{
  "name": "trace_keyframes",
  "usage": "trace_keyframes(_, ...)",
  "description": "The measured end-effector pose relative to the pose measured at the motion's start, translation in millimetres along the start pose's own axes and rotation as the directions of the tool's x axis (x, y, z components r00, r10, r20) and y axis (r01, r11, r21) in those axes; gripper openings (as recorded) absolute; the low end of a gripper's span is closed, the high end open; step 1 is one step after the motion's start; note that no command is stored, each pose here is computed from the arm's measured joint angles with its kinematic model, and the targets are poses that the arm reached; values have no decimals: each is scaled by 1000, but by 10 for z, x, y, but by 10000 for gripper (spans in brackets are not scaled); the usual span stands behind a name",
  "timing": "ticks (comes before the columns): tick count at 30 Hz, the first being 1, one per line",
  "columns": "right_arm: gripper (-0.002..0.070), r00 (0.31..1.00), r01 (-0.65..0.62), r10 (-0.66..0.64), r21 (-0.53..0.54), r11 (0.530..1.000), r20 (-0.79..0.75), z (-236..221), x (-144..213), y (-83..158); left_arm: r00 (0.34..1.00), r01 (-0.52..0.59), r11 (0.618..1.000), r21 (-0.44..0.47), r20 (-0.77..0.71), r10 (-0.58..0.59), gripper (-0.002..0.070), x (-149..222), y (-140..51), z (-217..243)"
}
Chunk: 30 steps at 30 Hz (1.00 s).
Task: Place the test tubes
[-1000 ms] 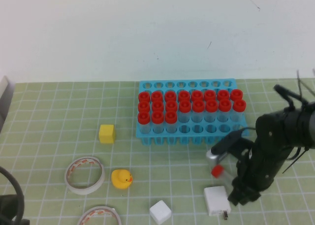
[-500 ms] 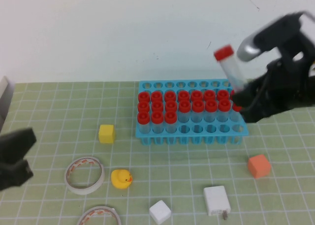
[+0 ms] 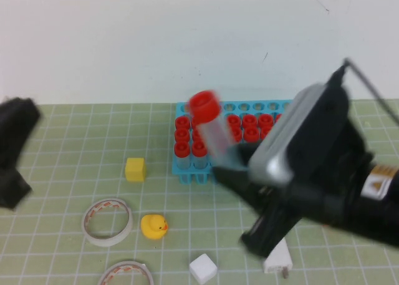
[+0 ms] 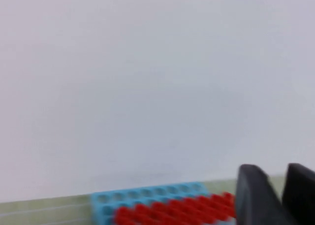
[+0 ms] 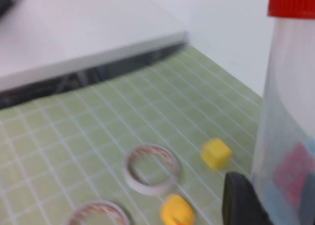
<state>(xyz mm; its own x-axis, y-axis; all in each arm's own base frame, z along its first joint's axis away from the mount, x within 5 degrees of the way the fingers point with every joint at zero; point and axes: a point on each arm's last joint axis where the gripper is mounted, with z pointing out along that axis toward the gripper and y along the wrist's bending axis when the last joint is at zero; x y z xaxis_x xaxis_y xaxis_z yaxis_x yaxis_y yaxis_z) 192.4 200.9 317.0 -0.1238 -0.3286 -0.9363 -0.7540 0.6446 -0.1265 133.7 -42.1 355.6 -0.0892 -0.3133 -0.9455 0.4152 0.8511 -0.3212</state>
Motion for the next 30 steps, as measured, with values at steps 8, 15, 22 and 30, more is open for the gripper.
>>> trace_keyframes(8,237,993,62,-57,-43,997,107,109,-76,429,993,30,949,314,-118,8,472,125,-229,72)
trace_keyframes(15,237,996,26,-21,-59,998,85,230,0,533,979,98,924,369,-202,-23,536,217,-223,171)
trace_keyframes(22,237,998,14,-12,-49,999,56,342,85,548,967,134,919,371,-251,-39,533,285,-181,260)
trace_keyframes(30,237,997,8,-8,-7,1000,78,436,119,532,959,155,918,364,-279,-51,434,328,-148,317)
